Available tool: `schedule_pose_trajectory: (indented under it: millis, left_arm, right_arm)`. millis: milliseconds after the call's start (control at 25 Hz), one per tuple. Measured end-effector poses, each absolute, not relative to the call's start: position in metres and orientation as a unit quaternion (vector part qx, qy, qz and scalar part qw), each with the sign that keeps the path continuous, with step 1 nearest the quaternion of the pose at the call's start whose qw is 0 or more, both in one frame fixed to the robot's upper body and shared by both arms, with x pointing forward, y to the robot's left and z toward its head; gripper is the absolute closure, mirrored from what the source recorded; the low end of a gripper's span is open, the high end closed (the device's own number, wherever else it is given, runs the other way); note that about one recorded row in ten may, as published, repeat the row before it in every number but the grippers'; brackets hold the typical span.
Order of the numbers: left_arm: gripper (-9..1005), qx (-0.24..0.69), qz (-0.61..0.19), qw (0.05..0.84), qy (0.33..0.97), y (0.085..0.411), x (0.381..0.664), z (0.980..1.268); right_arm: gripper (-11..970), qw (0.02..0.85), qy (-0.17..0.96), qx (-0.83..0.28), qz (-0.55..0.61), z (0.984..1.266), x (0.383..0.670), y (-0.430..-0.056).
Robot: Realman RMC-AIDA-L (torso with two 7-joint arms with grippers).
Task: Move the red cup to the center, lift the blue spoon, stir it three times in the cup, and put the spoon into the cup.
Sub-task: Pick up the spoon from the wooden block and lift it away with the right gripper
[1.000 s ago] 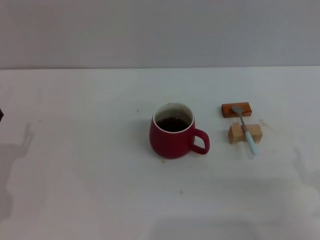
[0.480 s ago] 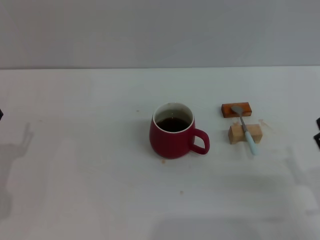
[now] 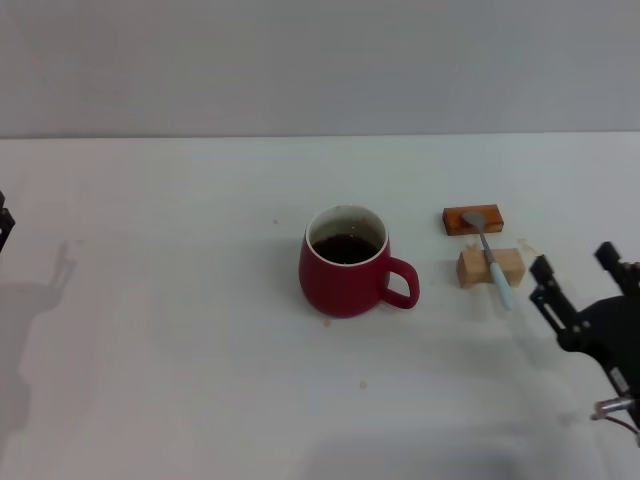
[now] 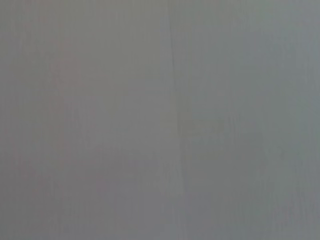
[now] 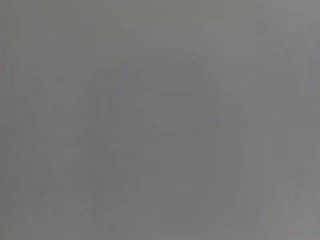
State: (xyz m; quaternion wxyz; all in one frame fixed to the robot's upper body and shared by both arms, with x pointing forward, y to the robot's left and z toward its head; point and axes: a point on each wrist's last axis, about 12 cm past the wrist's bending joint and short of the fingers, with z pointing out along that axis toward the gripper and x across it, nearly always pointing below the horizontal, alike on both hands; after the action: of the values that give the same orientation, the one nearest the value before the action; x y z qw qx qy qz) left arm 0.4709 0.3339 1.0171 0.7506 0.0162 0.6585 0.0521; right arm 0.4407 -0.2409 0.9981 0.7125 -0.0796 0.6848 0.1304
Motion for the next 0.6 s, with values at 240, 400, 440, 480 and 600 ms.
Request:
schedule_pose_trajectory:
  millis: [240, 400, 440, 480, 600]
  left_arm:
    - [135, 0.018, 0.051, 0.751, 0.658, 0.333, 0.472, 1.017]
    - [135, 0.02, 0.049, 0.75, 0.659, 0.332, 0.472, 1.017]
    - [135, 0.021, 0.049, 0.751, 0.659, 0.332, 0.472, 1.017]
    - [135, 0.022, 0.048, 0.751, 0.659, 0.332, 0.472, 1.017]
    - [135, 0.023, 0.047, 0.751, 0.658, 0.331, 0.473, 1.017]
  right_arm:
    - [177, 0.704, 0.693, -0.08, 0.131, 0.995, 0.44, -0.24]
    - [177, 0.689, 0.709, -0.083, 0.126, 0.99, 0.439, -0.241]
    - [177, 0.689, 0.709, -0.083, 0.126, 0.99, 0.439, -0.241]
    - [177, 0.686, 0.711, -0.084, 0.126, 0.989, 0.439, -0.242]
    - [176, 0.677, 0.719, -0.088, 0.126, 0.987, 0.443, -0.24]
